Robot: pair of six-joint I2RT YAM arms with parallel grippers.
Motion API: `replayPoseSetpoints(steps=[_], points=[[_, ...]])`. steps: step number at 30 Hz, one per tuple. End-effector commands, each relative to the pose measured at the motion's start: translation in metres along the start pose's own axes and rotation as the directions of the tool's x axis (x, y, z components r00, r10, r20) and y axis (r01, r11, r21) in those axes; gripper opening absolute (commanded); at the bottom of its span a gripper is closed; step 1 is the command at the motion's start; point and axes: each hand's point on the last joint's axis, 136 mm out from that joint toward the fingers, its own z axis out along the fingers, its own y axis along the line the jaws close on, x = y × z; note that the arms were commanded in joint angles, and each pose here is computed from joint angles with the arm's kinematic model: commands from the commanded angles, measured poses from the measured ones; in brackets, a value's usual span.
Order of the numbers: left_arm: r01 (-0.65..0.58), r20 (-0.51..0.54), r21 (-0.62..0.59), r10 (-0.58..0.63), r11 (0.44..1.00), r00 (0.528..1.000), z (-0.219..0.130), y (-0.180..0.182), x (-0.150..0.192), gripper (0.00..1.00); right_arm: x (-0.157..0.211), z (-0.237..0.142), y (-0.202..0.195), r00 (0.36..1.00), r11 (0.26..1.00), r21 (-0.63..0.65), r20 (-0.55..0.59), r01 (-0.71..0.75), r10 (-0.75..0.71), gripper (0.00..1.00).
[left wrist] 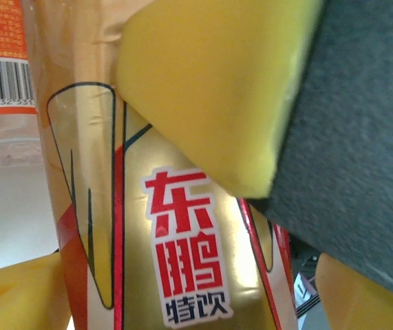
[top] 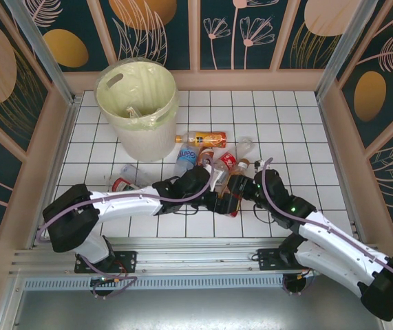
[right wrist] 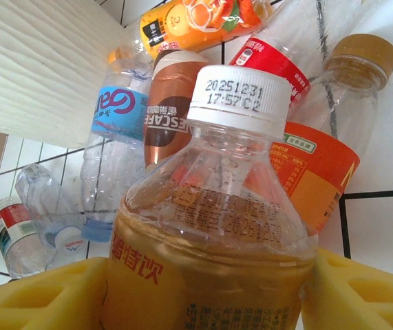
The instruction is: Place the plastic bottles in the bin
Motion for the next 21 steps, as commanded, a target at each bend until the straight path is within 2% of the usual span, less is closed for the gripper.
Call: replayPoseSetpoints(steps=[1, 6, 13, 17, 21], points=[[-0.002, 0.009, -0.003, 0.002, 1.0, 1.0, 0.005, -0.005, -0.005, 0.78, -0.014, -0.009, 0.009, 0.999, 1.0, -0.013, 0.05, 0.018, -0.018, 0.67], [-0.007, -0.006, 0.004, 0.007, 1.0, 1.0, 0.009, -0.007, -0.001, 0.61, -0.014, -0.011, 0.005, 0.998, 1.0, 0.001, 0.057, 0.017, -0.017, 0.67], [-0.009, 0.005, 0.002, 0.009, 1.0, 1.0, 0.009, -0.009, -0.004, 0.54, -0.014, -0.011, 0.005, 0.998, 1.0, -0.001, 0.057, 0.015, -0.015, 0.69], [-0.009, 0.016, -0.011, 0.009, 1.0, 1.0, 0.007, -0.008, -0.007, 0.53, -0.016, -0.014, 0.007, 0.998, 1.0, -0.012, 0.061, 0.017, -0.016, 0.84], [-0.01, 0.025, -0.031, 0.011, 0.999, 1.0, 0.006, -0.005, -0.009, 0.54, -0.02, -0.022, 0.007, 0.997, 0.999, -0.013, 0.076, 0.035, -0.034, 0.92]])
